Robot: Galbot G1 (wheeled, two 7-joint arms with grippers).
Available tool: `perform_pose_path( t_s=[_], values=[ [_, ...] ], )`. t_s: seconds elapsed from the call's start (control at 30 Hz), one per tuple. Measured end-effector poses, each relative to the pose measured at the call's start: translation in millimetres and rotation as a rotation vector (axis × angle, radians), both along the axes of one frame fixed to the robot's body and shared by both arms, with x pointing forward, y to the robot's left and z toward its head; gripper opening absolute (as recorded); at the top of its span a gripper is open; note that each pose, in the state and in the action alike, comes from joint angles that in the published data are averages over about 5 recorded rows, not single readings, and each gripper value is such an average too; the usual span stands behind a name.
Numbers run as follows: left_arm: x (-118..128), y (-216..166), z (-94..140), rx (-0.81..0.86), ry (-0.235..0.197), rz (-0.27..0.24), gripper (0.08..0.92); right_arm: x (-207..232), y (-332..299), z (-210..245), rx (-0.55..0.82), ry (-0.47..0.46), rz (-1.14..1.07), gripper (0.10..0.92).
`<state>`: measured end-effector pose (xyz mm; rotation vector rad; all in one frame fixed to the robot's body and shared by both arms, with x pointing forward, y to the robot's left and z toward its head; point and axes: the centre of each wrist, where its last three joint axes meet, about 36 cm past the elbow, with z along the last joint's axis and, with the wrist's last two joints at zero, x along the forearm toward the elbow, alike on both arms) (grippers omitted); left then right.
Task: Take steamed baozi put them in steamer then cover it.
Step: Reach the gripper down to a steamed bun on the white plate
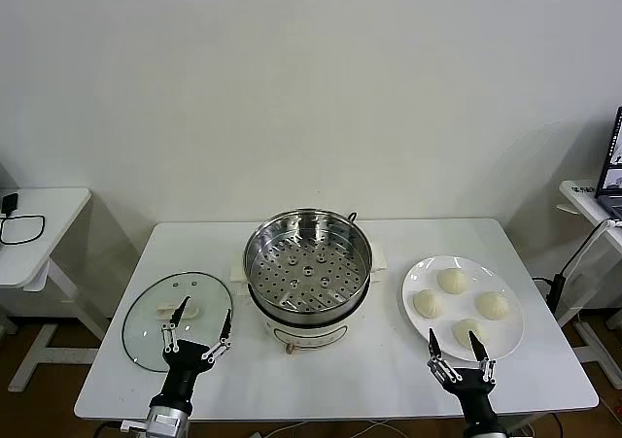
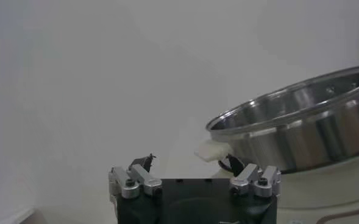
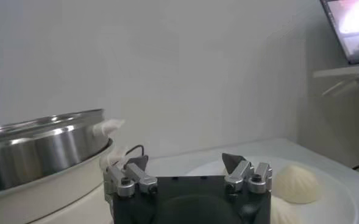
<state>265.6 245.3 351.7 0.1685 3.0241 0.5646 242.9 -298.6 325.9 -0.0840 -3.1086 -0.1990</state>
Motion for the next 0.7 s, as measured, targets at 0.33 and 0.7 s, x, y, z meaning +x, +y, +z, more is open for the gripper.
perform_pose_path(
  t_s=[0.33,0.7],
  values=[
    [-3.7,-4.2,8.8,-0.026,-0.014,-0.003,0.823,67.7,-23.9,25.9,-0.036,0.002,-0.052,0.823],
    [-7.2,-10.9,25.4,-0.051,-0.037,0.0,0.823,205.3,-67.8,65.9,-0.073,-0.007,-0.014,0.823]
  ],
)
